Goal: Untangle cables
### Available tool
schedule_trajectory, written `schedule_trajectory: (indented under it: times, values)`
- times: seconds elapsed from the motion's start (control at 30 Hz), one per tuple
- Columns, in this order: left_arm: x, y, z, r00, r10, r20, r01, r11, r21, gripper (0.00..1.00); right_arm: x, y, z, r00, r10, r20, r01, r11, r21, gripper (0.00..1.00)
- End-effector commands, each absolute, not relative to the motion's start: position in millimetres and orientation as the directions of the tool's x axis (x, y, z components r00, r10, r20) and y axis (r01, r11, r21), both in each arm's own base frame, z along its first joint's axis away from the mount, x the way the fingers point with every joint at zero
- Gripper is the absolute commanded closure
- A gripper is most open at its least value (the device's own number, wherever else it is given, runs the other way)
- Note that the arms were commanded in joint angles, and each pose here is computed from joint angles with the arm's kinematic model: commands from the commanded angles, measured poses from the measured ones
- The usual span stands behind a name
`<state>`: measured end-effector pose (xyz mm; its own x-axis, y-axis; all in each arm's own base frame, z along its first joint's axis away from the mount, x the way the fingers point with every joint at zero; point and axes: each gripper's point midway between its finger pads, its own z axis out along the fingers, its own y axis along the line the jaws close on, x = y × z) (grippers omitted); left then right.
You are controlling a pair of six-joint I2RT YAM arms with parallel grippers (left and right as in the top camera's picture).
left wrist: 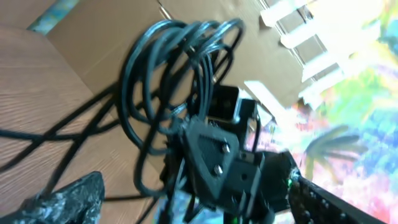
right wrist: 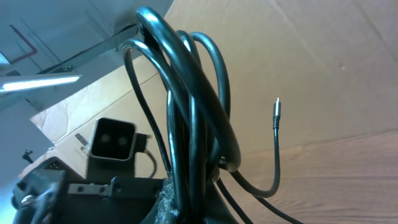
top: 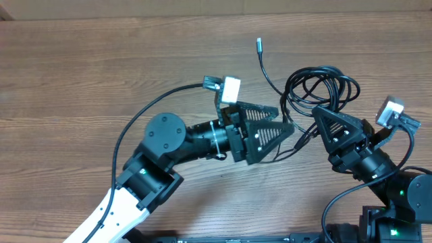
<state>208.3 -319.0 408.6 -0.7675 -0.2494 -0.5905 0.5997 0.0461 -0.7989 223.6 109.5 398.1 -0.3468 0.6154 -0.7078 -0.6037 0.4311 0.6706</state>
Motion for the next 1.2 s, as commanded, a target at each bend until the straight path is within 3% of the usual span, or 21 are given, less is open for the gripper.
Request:
schedule_trajectory:
  times: [0.0,0.13,0.37,0.43,0.53,0.6,0.87,1.03,1.1,1.17]
  values:
    - [219.8,-327.0,405.5,-0.801,-0.288,-0.525,0.535,0.05,-0.843,0.07,215.0,113.3,408.1,-0.365,0.615,-0.699,-0.624,0.395,0.674,0.96]
    - [226.7,-334.5,403.5,-0.812,-0.293,-0.505,0.521,0.027,-0.853,0.07,211.0,117.7,406.5,-0.388,0.596,-0.703,-0.635,0.381,0.672,0.96]
    - [230.0,-337.3,418.7,-0.775,-0.328,-0.541,0.58,-0.027,-0.814,0.2,206.3,122.6,404.4,-0.412,0.57,-0.711,-0.648,0.366,0.668,0.96]
    - [231.3,-337.2,421.9,-0.766,-0.341,-0.546,0.59,-0.034,-0.807,0.28,205.3,123.6,404.0,-0.416,0.564,-0.713,-0.651,0.362,0.667,0.96]
    - [233.0,-337.2,422.1,-0.763,-0.348,-0.545,0.591,-0.032,-0.806,0.52,205.1,123.9,403.4,-0.419,0.562,-0.713,-0.65,0.361,0.668,0.96]
    - [232.3,-338.0,421.2,-0.765,-0.342,-0.545,0.59,-0.033,-0.807,0.63,205.1,123.9,403.5,-0.419,0.562,-0.713,-0.651,0.361,0.668,0.96]
    - [225.7,-342.4,420.4,-0.75,-0.322,-0.577,0.618,-0.034,-0.785,0.75,204.2,127.1,394.5,-0.457,0.54,-0.707,-0.636,0.357,0.684,0.96]
    - [224.6,-342.5,420.2,-0.716,-0.317,-0.622,0.661,-0.019,-0.75,0.93,206.5,127.8,381.9,-0.503,0.533,-0.681,-0.595,0.358,0.72,0.96]
    - [224.7,-341.1,420.0,-0.681,-0.31,-0.663,0.699,-0.007,-0.715,0.96,206.7,128.1,379.0,-0.506,0.526,-0.684,-0.592,0.364,0.719,0.87]
    - [226.7,-338.6,419.5,-0.654,-0.306,-0.692,0.726,0.004,-0.688,0.96,206.5,128.5,377.6,-0.511,0.522,-0.683,-0.59,0.365,0.72,0.65]
